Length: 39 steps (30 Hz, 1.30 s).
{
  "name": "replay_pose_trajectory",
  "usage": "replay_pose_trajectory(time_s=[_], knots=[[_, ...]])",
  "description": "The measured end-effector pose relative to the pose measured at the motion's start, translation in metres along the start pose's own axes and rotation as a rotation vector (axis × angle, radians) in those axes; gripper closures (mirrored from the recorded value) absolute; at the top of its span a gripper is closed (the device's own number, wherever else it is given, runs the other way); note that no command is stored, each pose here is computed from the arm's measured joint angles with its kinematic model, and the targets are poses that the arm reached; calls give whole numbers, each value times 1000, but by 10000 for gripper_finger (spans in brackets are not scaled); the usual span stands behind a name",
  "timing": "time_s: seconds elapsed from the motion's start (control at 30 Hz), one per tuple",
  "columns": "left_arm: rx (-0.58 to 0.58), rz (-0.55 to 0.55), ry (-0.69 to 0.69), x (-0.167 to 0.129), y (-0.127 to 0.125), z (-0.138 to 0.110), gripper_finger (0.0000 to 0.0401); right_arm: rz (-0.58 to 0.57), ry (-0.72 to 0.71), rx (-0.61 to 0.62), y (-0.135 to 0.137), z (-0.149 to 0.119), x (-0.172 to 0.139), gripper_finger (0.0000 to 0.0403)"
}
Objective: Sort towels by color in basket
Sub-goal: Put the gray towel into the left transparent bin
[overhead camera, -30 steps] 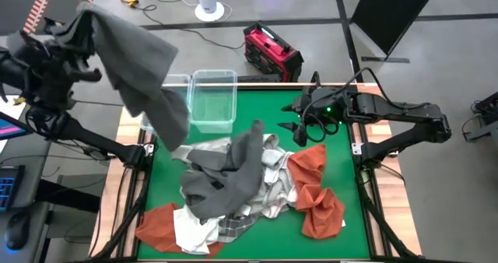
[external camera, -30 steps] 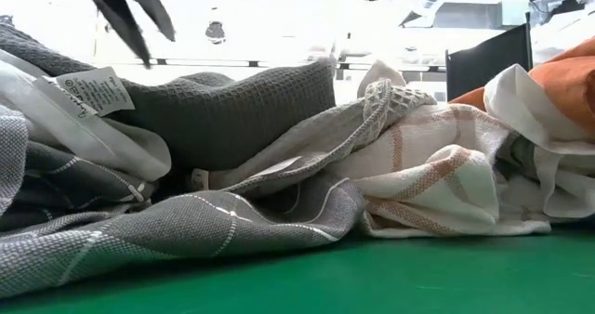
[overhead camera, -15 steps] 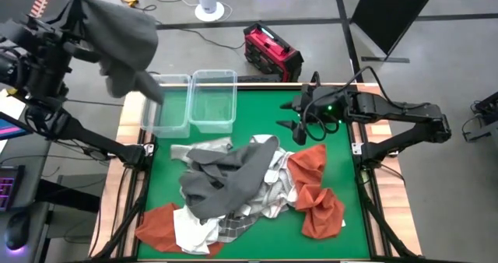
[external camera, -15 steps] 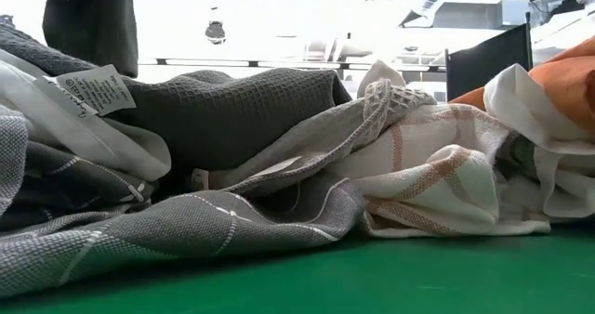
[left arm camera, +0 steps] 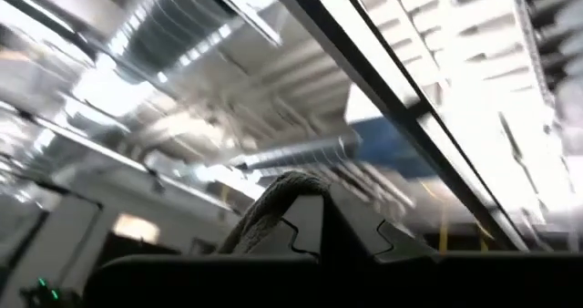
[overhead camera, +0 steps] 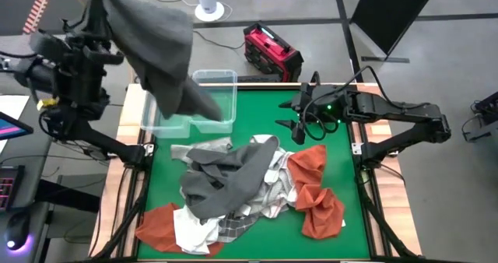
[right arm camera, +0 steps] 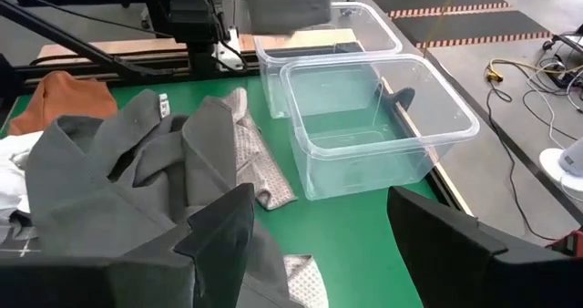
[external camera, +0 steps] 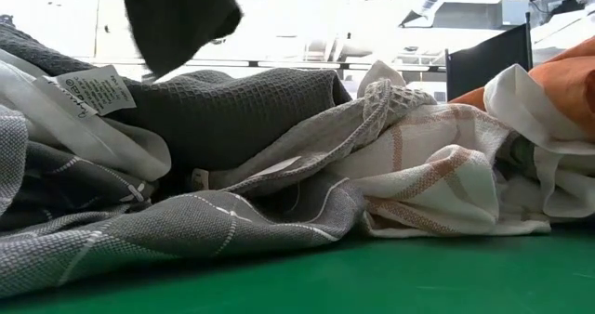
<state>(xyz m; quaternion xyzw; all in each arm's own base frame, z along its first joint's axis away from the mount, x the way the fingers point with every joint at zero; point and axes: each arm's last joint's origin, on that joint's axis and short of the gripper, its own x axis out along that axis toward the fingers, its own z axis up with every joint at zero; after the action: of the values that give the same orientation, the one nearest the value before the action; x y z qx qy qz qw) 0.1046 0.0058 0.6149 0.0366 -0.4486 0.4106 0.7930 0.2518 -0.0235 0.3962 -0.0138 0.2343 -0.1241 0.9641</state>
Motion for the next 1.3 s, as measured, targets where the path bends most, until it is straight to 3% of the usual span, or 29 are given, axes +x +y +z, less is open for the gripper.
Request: replay_pose_trajectory(time_s=[0.27, 0.67, 0.83, 1.03, 1.17, 1.3], knots=[[149, 39, -34, 13, 3, -19, 400, 38, -2, -17, 10, 0, -2, 122], [396, 85, 316, 43, 26, -31, 401, 49, -1, 3, 13, 0, -2, 122], [355, 79, 399, 44, 36, -45, 401, 49, -1, 4, 13, 0, -3, 122], [272, 9, 204, 59, 35, -39, 401, 46, -1, 6, 12, 0, -2, 122], [346, 9, 212, 60, 39, -42, 401, 46, -1, 18, 12, 0, -2, 122], [440, 12, 337, 56, 42, -51, 401, 46, 1, 33, 12, 0, -2, 122]])
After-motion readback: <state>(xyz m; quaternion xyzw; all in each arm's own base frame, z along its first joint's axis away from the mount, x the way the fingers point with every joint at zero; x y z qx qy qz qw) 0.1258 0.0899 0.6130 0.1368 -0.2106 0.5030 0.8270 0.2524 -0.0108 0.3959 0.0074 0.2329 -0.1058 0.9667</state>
